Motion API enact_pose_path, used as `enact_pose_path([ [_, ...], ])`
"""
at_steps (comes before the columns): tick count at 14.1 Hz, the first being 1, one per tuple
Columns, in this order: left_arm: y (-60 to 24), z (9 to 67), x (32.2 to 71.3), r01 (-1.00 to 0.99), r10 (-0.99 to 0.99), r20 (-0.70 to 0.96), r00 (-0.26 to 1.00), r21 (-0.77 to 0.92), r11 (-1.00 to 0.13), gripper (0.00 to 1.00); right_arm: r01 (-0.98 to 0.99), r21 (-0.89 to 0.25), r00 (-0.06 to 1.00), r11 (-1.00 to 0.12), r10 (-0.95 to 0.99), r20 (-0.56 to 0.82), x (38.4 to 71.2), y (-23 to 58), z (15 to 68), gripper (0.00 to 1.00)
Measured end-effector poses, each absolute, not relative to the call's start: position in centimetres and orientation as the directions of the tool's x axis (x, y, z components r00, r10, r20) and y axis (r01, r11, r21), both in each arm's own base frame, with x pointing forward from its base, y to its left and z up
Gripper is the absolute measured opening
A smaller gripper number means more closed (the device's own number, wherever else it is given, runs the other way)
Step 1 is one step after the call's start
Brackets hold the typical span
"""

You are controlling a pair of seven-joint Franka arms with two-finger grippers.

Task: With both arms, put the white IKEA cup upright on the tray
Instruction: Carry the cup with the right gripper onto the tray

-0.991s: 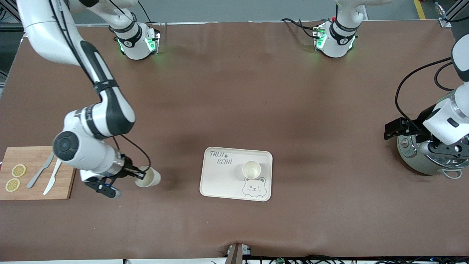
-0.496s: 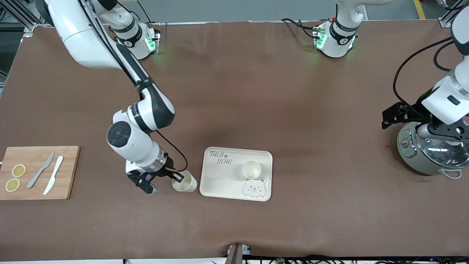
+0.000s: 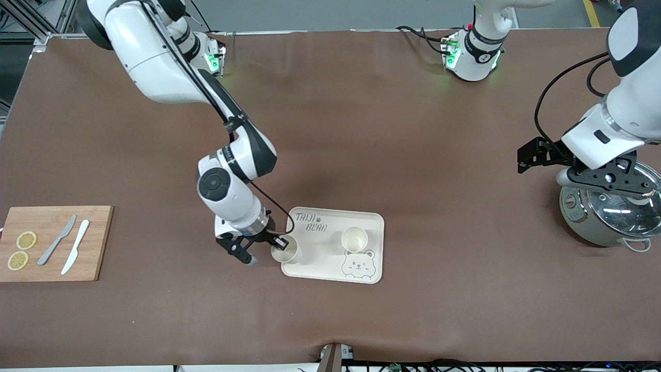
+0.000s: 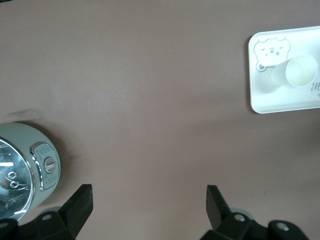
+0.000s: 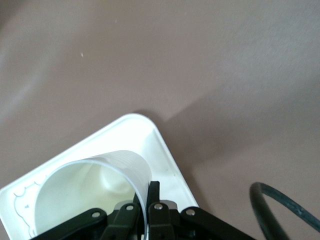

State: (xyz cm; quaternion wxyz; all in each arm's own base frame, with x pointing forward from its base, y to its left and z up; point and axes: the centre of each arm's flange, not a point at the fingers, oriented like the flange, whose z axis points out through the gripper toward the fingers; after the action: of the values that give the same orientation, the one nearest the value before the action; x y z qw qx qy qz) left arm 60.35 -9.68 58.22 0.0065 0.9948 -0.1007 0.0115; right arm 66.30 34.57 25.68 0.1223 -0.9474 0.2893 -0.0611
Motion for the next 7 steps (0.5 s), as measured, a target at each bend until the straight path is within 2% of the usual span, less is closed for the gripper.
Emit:
enact_pose_path([
  [7, -9.4, 56.4, 60.1, -0.205, -0.205, -0.015, 0.979, -0.008, -0.979, 1.0, -0.54, -0.256, 0.824, -0.802, -0.566, 0.037, 65.2, 36.4, 23.1, 0.04],
])
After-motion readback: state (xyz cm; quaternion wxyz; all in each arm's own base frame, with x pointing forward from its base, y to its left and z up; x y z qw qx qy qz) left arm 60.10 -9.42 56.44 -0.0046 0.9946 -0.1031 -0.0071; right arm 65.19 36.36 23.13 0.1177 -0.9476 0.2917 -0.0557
